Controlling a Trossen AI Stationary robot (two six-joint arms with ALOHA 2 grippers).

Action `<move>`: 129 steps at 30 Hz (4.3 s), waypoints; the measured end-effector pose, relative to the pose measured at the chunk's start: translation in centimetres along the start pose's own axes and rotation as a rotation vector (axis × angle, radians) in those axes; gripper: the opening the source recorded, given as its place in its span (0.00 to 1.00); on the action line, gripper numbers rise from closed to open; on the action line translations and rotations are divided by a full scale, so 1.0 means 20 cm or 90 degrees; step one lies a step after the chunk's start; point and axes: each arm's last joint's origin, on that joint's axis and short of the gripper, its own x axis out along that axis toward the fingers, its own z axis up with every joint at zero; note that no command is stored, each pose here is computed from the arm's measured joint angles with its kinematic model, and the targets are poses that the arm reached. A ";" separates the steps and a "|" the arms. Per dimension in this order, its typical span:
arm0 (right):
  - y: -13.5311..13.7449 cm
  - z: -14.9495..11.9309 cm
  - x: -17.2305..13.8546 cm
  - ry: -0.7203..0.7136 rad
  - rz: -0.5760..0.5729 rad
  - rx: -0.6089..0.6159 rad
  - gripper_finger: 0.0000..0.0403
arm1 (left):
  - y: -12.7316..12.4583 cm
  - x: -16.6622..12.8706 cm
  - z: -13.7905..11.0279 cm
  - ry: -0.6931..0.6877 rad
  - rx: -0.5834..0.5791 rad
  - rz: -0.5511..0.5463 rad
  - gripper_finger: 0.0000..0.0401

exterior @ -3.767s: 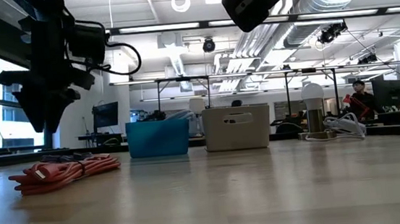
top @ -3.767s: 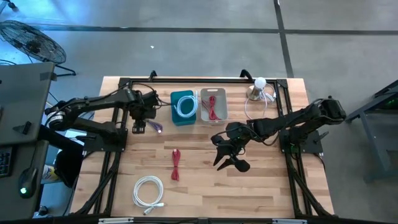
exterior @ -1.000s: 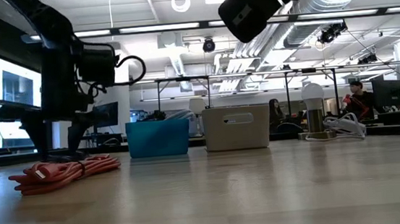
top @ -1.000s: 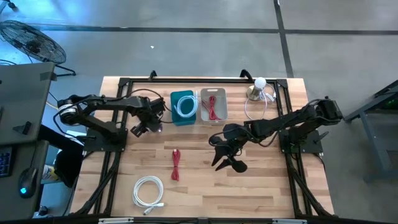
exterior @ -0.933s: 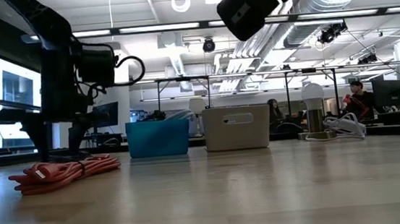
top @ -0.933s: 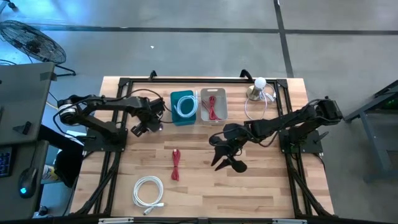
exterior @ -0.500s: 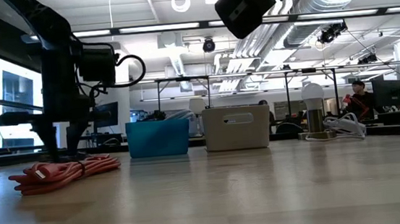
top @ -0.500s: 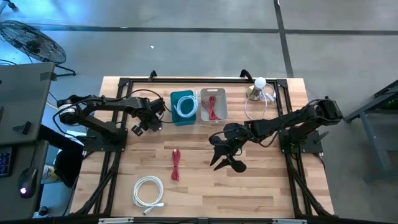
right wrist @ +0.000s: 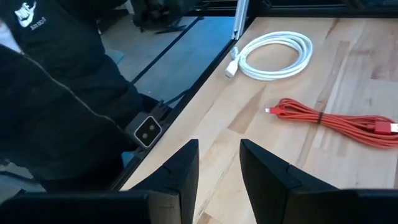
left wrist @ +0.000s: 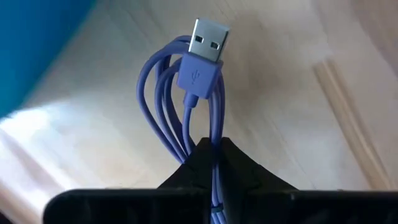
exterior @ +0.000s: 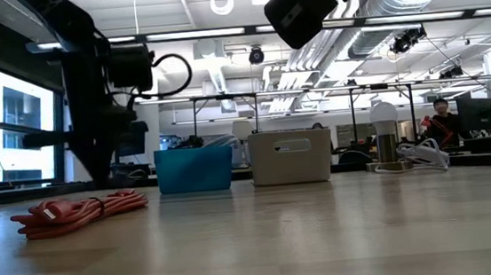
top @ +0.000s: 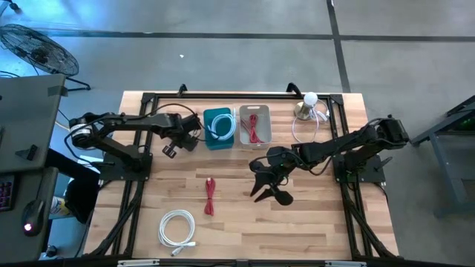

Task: Pick & Place USB Port
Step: Put the purple charger cable into the gray bin

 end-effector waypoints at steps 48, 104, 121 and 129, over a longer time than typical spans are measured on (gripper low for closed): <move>0.18 0.09 -0.23 0.076 -0.492 -0.269 0.27 | -0.38 -0.92 0.40 -0.698 -0.191 0.332 0.00; 0.02 0.20 -0.17 -0.149 -0.400 -0.243 0.57 | -0.21 -0.76 0.71 -0.926 -0.087 0.387 0.00; -0.02 0.20 -0.20 -0.155 -0.394 -0.229 0.54 | -0.21 -0.76 0.72 -0.947 -0.064 0.391 0.00; -0.03 0.21 -0.21 -0.170 -0.362 -0.222 0.52 | -0.21 -0.76 0.72 -0.944 -0.063 0.396 0.00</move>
